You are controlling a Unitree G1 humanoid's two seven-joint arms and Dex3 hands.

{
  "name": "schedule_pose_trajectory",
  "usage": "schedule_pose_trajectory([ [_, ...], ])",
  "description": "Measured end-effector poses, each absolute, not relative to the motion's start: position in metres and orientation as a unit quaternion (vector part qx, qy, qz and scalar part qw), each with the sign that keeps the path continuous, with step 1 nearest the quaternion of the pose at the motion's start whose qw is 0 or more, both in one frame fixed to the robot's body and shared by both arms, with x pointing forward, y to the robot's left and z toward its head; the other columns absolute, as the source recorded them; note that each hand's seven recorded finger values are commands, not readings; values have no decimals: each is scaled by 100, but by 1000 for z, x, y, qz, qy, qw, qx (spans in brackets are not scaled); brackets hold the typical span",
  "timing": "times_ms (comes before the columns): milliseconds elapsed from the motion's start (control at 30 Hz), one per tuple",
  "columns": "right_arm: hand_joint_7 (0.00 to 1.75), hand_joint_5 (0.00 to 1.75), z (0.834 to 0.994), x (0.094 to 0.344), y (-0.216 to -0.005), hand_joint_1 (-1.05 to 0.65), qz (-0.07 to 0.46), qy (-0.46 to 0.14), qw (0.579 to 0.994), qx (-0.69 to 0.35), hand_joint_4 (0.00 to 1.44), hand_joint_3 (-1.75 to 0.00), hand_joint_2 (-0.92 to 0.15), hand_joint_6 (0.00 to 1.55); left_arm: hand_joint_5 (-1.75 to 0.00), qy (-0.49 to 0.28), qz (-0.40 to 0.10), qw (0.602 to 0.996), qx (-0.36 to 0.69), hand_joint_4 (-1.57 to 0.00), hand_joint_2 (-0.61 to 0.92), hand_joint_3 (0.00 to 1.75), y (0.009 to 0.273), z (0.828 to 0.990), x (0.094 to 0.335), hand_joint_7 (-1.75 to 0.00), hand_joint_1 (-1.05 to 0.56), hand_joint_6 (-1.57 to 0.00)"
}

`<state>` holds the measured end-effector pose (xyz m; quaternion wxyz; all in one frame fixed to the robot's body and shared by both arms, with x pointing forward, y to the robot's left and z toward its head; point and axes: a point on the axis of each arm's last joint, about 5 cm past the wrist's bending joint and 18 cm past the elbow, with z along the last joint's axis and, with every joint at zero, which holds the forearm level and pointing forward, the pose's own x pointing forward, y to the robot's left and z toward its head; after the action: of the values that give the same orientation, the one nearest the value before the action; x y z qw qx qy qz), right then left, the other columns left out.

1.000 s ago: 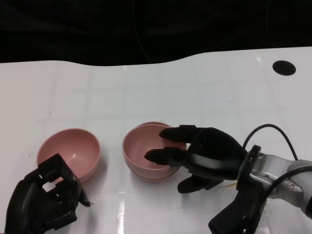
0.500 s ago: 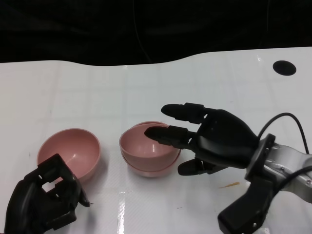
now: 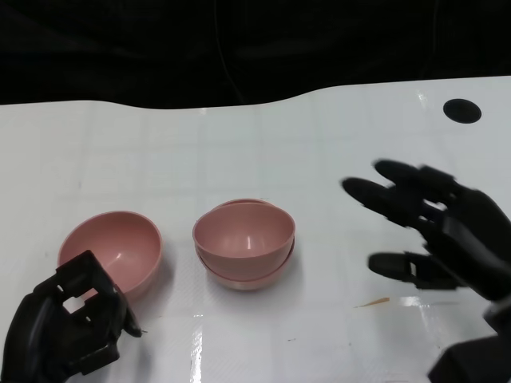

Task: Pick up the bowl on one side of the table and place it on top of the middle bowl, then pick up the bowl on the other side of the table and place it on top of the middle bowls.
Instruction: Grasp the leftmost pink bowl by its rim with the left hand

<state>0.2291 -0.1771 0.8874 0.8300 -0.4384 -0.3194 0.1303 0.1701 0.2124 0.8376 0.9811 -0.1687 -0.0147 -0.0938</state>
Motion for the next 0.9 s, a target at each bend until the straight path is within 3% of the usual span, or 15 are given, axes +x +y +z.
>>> schedule_pose_trajectory([
  [200,5,9,857,210,-183,-50,116,-255,912,-300,66,-16,-92,64,-175,-12,-94,981,-171,-80,50,131,221,835,168,-153,0,-75],
  [300,7,11,846,203,-181,-45,95,-228,938,-244,80,-14,-92,74,-175,-17,-93,981,-170,-78,51,130,224,835,167,-152,0,-75],
  [433,11,21,836,198,-176,-20,67,-194,962,-179,111,-21,-92,99,-175,-18,-92,981,-172,-77,52,126,226,834,166,-152,-1,-76],
  [467,12,27,835,197,-175,-17,67,-188,966,-166,116,-23,-92,105,-175,-18,-92,980,-173,-76,52,126,227,834,166,-152,-1,-76],
  [567,8,88,833,197,-175,-11,74,-178,971,-141,105,-32,-92,124,-175,-18,-92,980,-173,-75,53,124,227,834,166,-153,-1,-75],
  [700,7,102,833,197,-178,-9,78,-171,974,-128,102,-34,-92,128,-175,-19,-92,980,-173,-75,54,123,228,834,166,-154,-2,-74],
  [733,31,135,833,197,-178,-10,80,-170,974,-124,93,-51,-86,125,-175,-19,-92,980,-173,-74,54,123,228,834,166,-154,-2,-73],
  [767,90,158,833,197,-178,-10,85,-169,975,-120,85,-72,-77,101,-175,-19,-92,980,-173,-73,54,122,228,834,166,-154,-2,-72],
  [800,117,166,833,197,-179,-10,89,-166,976,-113,82,-81,-73,89,-175,-19,-92,980,-174,-73,54,122,228,834,166,-154,-1,-72],
  [867,147,173,832,196,-178,-10,96,-155,979,-96,78,-89,-70,77,-175,-22,-92,980,-175,-72,55,122,227,835,166,-154,-1,-71],
  [900,152,174,832,196,-179,-10,102,-148,980,-87,78,-90,-69,75,-175,-23,-93,980,-175,-72,55,121,227,835,166,-155,-1,-70],
])
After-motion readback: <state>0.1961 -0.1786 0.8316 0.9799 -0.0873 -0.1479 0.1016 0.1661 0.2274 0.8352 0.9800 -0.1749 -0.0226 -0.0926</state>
